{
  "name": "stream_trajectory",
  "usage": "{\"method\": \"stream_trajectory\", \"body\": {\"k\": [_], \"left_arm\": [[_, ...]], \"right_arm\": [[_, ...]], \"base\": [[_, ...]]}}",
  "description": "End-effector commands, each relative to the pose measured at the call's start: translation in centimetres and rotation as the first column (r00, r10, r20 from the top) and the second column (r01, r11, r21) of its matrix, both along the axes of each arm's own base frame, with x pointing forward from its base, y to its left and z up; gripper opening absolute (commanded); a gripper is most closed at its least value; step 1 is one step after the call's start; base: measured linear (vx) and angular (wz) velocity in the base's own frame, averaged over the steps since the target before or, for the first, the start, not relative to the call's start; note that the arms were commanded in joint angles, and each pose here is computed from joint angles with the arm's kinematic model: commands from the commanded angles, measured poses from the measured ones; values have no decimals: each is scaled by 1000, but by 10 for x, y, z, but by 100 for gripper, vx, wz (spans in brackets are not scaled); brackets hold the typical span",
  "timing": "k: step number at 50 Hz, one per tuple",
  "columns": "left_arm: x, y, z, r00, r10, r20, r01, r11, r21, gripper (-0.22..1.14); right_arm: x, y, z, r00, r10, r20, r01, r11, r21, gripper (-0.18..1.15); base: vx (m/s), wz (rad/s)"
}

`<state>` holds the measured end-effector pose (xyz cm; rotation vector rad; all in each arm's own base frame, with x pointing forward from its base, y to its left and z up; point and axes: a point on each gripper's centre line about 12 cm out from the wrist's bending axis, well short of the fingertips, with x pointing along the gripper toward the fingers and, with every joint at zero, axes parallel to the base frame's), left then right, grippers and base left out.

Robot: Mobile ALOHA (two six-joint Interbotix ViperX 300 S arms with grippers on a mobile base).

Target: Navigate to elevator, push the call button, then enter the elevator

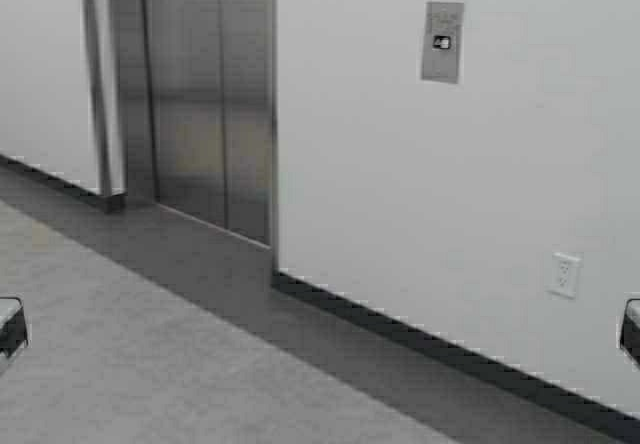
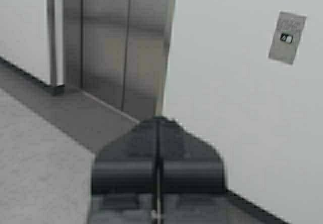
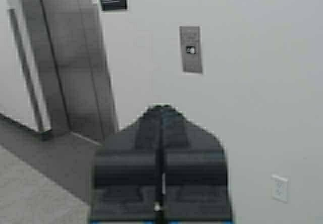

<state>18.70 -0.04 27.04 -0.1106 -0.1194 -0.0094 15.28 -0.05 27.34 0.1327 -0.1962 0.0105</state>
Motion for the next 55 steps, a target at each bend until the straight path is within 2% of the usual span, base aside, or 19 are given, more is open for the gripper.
{"method": "stream_trajectory", "body": {"k": [1, 10, 24, 32, 40, 55], "left_arm": [[-2, 0, 3, 1000, 0, 18, 0, 1000, -5, 2], [-11, 0, 8, 998, 2, 63, -1, 1000, -9, 2], [-8, 0, 7, 999, 1, 52, -1, 1000, -11, 2], [-8, 0, 4, 999, 1, 41, -1, 1000, -11, 2], [-8, 1, -1, 1000, 1, 21, -1, 1000, -17, 2], [-11, 1, 0, 1000, 3, 31, -2, 1000, -26, 2]], "right_arm": [[2, 0, 4, 1000, 3, 2, -3, 1000, -2, 7], [4, 0, 6, 1000, 3, 0, -3, 1000, 0, 7], [16, 0, 8, 999, 3, -35, -3, 1000, -1, 7], [19, 1, 7, 996, 3, -89, -4, 1000, -9, 7], [26, 2, 8, 973, 4, -231, -14, 999, -42, 7], [41, 10, 6, 957, 31, -290, -61, 994, -94, 7]], "base": [[60, -20], [58, -21], [52, -5], [48, 6], [49, 20], [44, 7]]}}
